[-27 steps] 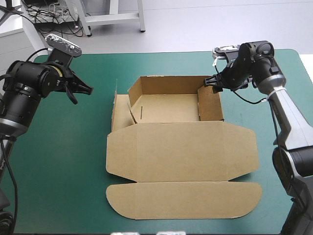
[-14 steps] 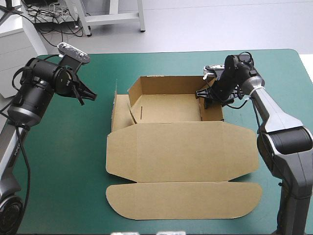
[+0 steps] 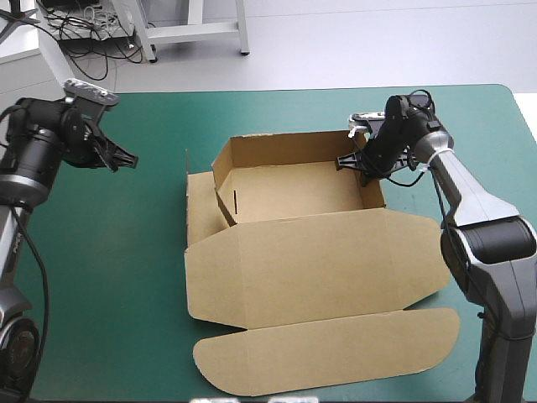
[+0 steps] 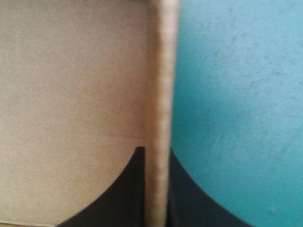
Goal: Fold the box
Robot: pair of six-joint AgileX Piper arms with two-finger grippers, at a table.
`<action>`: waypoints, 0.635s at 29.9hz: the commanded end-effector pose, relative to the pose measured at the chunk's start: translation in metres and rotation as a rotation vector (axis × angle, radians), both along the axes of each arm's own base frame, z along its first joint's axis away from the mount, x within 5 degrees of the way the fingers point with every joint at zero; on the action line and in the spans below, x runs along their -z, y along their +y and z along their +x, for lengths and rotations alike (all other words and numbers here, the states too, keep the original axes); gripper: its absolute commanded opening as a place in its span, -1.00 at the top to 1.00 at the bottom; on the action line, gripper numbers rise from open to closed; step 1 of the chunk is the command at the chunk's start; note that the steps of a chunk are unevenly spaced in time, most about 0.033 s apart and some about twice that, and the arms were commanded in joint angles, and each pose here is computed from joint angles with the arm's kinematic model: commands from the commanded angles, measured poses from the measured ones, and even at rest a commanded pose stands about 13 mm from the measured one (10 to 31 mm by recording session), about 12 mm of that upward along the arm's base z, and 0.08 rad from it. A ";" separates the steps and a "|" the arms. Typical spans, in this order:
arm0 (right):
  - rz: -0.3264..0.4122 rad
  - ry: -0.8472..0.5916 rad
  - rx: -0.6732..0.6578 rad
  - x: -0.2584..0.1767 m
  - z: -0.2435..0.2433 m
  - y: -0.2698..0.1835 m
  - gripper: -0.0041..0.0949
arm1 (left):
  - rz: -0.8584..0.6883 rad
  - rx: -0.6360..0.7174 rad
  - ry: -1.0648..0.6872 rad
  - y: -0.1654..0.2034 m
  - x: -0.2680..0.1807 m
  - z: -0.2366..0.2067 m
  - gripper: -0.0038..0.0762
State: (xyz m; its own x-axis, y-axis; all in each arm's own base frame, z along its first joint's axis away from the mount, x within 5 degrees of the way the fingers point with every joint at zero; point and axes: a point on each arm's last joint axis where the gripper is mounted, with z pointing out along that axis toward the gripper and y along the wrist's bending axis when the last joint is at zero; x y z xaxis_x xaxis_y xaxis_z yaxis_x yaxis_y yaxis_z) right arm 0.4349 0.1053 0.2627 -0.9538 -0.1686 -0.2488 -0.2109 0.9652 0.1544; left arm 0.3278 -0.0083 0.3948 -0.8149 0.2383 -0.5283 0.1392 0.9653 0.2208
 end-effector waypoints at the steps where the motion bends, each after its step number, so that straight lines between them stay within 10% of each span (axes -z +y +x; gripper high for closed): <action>1: 0.082 -0.113 -0.019 -0.059 -0.019 -0.002 0.96 | -0.122 -0.080 -0.102 0.029 -0.021 -0.009 0.93; 12: 0.268 -0.292 -0.060 -0.143 -0.067 -0.007 0.96 | -0.564 -0.143 -0.177 0.098 -0.031 -0.027 0.93; 19: 0.412 -0.358 -0.046 -0.173 -0.083 -0.024 0.96 | -0.460 -0.098 -0.168 0.104 -0.028 -0.029 0.93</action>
State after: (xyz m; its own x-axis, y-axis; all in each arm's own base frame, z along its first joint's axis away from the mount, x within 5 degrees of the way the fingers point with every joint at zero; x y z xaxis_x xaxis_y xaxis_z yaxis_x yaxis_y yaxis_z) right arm 0.3746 0.0879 0.3973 -0.8426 -0.0716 -0.5337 -0.3188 0.8652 0.3871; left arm 0.3082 0.1010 0.4003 -0.7784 -0.1684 -0.6048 -0.0094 0.9664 -0.2570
